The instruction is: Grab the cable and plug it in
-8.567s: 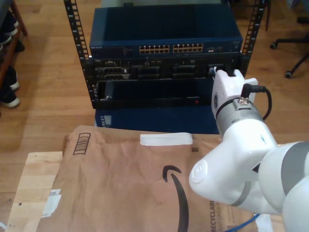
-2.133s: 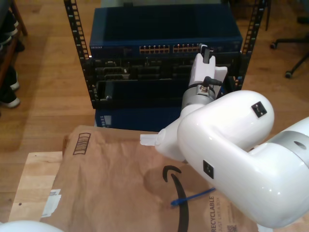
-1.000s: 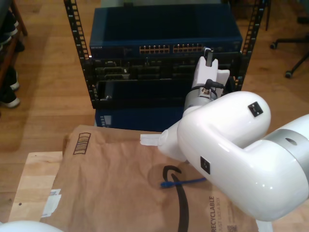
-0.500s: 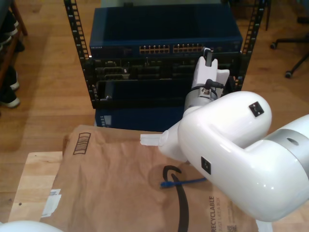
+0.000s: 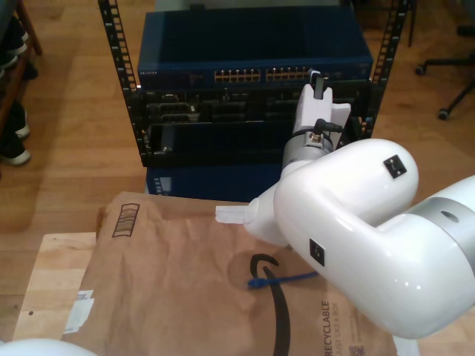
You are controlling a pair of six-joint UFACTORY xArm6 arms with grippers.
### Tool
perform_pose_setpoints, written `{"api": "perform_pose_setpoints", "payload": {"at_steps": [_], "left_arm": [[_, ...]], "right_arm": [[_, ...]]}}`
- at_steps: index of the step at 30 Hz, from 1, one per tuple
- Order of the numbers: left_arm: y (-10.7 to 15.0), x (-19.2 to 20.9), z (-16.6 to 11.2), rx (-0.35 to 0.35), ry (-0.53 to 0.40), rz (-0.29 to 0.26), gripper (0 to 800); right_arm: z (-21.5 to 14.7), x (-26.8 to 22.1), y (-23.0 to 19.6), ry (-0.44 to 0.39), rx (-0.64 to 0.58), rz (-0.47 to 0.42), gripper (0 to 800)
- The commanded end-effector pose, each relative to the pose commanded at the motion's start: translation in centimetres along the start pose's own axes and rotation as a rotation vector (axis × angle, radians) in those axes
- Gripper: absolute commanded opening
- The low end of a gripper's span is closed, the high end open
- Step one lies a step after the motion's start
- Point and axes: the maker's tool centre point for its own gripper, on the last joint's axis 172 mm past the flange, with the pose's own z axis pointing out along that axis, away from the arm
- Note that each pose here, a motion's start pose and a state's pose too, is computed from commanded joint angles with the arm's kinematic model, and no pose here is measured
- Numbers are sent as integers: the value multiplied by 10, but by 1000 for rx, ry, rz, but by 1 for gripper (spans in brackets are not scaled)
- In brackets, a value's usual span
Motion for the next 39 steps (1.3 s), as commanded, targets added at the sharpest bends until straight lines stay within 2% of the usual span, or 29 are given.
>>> {"api": "perform_pose_setpoints", "payload": {"at_steps": [39], "left_arm": [[0,0,0,0,0,0,800]], "right_arm": [[2,-10,3,-35,-14,-16,0]]}}
